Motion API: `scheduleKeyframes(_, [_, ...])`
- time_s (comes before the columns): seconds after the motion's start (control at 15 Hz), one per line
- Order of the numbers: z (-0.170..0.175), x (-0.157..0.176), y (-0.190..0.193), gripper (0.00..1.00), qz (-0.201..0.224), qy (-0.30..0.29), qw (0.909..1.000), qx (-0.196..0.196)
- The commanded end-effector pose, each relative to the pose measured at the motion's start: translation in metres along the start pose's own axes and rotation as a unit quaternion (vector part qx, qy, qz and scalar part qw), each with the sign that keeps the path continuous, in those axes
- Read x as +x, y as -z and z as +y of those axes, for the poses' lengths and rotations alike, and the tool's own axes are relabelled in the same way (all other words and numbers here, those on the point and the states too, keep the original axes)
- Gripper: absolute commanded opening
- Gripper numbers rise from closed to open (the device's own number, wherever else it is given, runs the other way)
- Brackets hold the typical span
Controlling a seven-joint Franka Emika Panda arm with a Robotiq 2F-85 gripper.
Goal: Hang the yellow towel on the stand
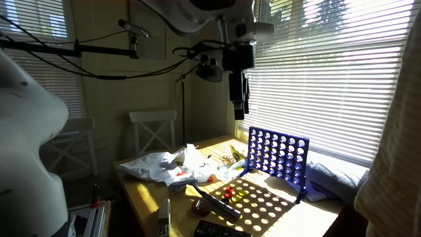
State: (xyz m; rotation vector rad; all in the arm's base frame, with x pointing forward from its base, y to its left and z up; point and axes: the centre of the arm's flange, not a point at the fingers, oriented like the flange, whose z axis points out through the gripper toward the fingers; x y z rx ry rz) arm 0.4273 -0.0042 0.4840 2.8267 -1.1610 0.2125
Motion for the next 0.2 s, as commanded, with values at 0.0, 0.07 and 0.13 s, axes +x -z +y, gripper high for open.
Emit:
scheduleKeyframes(0.0, [0.0000, -0.0001, -0.0001, 1.00, 0.000, 0.000, 1.0000, 0.000])
scheduleKeyframes(0.07, [0.0001, 0.0000, -0.0001, 1.00, 0.000, 0.000, 1.0000, 0.000])
scheduleKeyframes(0.13, [0.0001, 0.0000, -0.0001, 1.00, 0.000, 0.000, 1.0000, 0.000])
